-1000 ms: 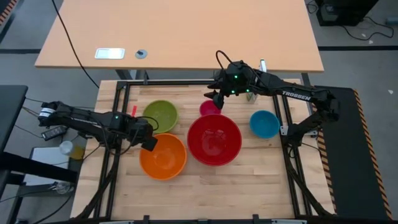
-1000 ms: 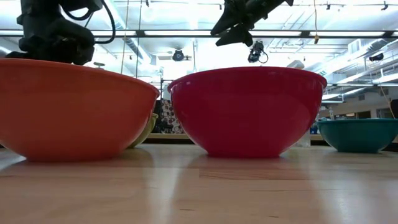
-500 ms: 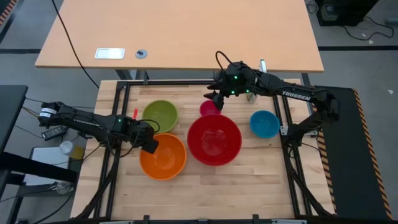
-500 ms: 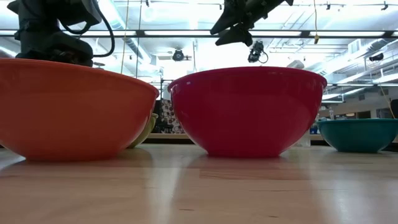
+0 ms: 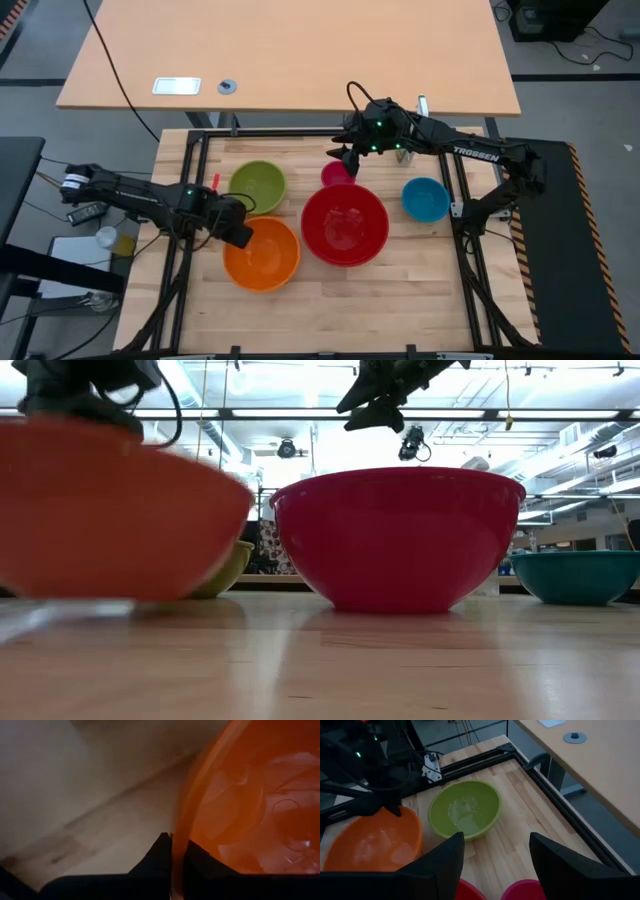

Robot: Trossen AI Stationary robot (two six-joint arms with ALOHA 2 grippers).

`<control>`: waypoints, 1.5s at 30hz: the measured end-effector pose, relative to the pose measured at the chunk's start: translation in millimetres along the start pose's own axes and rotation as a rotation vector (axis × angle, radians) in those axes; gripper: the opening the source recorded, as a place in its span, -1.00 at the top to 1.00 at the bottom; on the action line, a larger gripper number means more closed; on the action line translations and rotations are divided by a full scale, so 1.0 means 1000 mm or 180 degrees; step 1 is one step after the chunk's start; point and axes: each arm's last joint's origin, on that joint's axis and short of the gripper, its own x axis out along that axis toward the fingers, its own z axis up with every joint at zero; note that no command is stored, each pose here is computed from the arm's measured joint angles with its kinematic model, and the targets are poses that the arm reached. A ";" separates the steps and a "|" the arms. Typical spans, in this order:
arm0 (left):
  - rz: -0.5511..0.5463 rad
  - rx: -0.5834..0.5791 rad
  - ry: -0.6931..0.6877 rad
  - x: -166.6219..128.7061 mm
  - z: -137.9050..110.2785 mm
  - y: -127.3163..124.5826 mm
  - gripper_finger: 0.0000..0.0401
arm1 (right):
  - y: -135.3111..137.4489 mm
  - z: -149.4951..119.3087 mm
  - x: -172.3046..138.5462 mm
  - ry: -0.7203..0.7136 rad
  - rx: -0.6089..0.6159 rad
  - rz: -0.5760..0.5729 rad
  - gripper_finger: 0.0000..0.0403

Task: Nest bowls inside each other
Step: Stack the orange bowl on the big red bowl

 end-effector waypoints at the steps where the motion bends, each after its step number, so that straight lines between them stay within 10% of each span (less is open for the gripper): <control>1: -0.0086 0.0017 -0.0015 -0.005 0.000 -0.002 0.94 | 0.000 0.000 0.000 0.0000 -0.0006 0.0000 -0.15; 22: -0.1011 0.0327 -0.0843 -0.108 0.023 -0.030 0.93 | 0.002 0.005 -0.009 0.0060 0.0165 0.0031 -0.09; 45: -0.0456 0.2025 -0.0523 -0.035 0.208 -0.155 0.93 | 0.005 -0.021 -0.125 0.0460 0.0533 -0.0899 0.08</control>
